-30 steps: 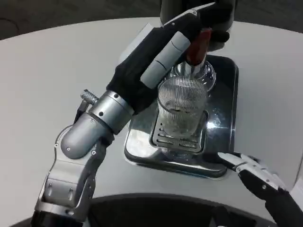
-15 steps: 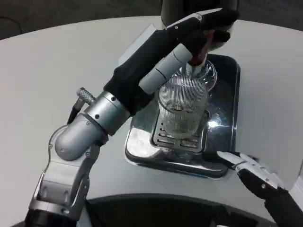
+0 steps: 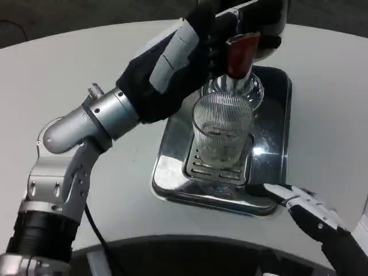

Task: Grasp the cup under the faucet to collect the drink, then remove the cup.

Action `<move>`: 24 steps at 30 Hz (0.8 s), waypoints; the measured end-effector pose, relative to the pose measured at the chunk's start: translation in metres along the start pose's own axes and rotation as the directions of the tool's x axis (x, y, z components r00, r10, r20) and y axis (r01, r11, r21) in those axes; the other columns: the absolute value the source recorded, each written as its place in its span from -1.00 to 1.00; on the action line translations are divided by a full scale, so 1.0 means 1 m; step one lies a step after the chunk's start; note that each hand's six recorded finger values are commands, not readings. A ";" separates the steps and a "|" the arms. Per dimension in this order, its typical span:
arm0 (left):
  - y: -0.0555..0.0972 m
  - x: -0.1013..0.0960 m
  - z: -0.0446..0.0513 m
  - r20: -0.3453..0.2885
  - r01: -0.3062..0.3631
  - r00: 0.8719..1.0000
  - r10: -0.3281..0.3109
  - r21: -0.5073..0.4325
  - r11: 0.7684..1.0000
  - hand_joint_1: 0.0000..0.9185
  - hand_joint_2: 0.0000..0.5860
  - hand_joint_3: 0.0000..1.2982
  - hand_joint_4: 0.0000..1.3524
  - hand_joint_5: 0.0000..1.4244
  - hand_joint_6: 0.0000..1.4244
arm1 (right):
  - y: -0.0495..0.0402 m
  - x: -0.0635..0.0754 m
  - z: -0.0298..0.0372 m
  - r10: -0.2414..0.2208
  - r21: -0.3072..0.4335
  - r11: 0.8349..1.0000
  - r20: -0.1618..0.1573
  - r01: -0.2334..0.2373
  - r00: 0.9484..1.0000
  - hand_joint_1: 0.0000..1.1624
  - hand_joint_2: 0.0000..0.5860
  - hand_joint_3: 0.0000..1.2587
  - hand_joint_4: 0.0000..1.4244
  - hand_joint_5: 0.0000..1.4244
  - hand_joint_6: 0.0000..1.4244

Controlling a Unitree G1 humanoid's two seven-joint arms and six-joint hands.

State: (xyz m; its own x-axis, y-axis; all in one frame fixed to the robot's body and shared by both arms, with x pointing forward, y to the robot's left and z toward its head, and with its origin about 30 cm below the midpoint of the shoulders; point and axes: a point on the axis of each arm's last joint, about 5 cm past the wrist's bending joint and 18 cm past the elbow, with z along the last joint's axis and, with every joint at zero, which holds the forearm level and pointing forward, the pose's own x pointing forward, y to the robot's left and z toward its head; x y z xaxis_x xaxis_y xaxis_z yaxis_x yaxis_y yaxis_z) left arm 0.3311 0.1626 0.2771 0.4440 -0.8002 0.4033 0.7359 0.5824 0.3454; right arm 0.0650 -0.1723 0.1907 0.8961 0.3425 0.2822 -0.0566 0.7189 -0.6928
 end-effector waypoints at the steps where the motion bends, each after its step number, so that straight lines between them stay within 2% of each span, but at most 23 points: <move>1: 0.002 0.000 0.0006 -0.002 0.008 1.000 -0.008 -0.009 1.000 -1.00 -0.72 -0.78 -0.92 -0.79 -0.89 | 0.0000 0.000 0.0000 0.000 0.000 1.000 0.000 0.000 1.000 0.09 0.72 -0.65 -0.77 -0.86 -0.95; 11: 0.013 -0.002 0.0050 -0.021 0.062 0.998 -0.063 -0.037 0.997 -1.00 -0.72 -0.76 -0.88 -0.78 -0.92 | 0.0003 0.000 0.0001 -0.003 0.002 1.000 0.002 0.003 1.000 0.09 0.72 -0.64 -0.77 -0.85 -0.95; 24: 0.020 -0.008 0.0203 -0.043 0.116 0.993 -0.114 0.047 0.992 -1.00 -0.72 -0.75 -0.87 -0.78 -0.92 | 0.0006 0.001 0.0003 -0.009 0.004 1.000 0.004 0.009 1.000 0.09 0.72 -0.64 -0.77 -0.85 -0.95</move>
State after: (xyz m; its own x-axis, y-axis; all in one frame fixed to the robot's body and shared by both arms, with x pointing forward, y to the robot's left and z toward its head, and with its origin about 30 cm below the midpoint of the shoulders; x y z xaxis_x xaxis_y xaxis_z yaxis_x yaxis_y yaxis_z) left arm 0.3322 0.1834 0.2982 0.3789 -0.8668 0.3241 0.7577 0.4916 0.4292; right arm 0.0658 -0.1713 0.1908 0.8946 0.3389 0.2912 -0.0506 0.7244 -0.6875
